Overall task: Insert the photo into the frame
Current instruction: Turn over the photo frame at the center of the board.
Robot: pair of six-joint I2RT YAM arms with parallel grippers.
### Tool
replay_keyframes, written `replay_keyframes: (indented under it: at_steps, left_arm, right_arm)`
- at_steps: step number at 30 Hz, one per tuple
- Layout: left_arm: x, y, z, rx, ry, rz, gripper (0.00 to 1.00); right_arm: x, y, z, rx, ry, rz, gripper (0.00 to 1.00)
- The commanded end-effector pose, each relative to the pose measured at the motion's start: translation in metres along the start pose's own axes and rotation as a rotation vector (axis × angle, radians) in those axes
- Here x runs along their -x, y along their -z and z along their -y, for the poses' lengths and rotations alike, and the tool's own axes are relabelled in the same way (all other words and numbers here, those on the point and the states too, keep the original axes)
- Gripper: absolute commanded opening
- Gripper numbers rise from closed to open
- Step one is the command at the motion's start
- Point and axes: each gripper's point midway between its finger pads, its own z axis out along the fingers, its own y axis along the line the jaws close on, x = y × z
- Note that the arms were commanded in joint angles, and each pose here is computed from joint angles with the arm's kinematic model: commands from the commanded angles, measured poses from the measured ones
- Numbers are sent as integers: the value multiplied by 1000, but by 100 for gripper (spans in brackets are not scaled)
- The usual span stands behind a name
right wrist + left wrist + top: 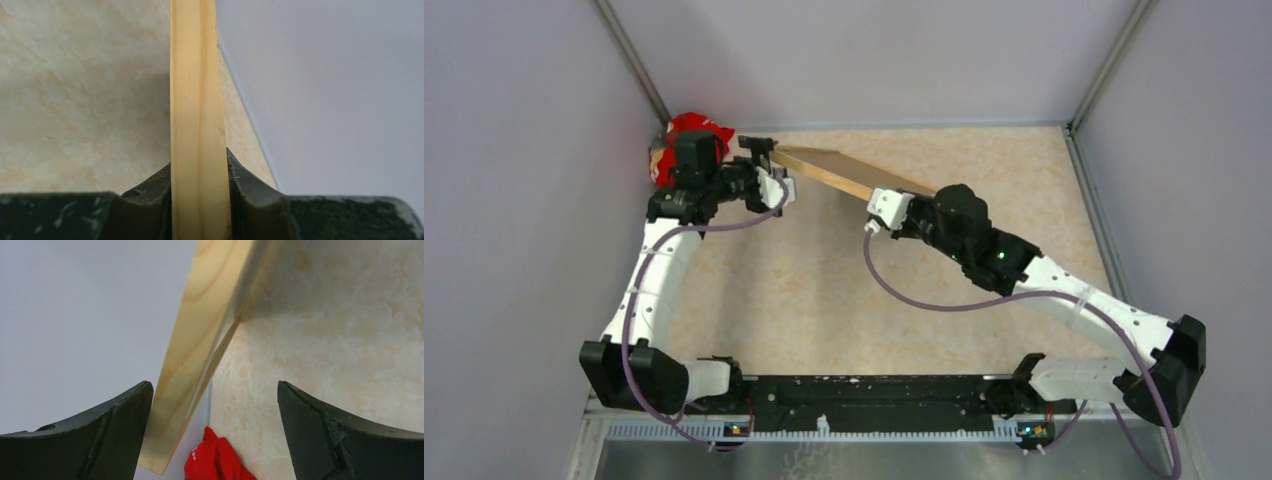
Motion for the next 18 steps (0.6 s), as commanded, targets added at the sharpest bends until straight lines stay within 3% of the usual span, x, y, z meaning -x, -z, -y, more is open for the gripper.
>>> replay_keyframes:
  at_steps: [1, 9, 18]
  left_arm:
    - [13, 20, -50, 103, 220, 86, 99]
    - [17, 74, -131, 283, 526, 239, 99]
    - [6, 85, -142, 331, 761, 279, 99]
  right_arm:
    - [78, 8, 55, -70, -300, 179, 0]
    - [112, -2, 99, -30, -628, 45, 0]
    - [31, -22, 119, 35, -1081, -156, 0]
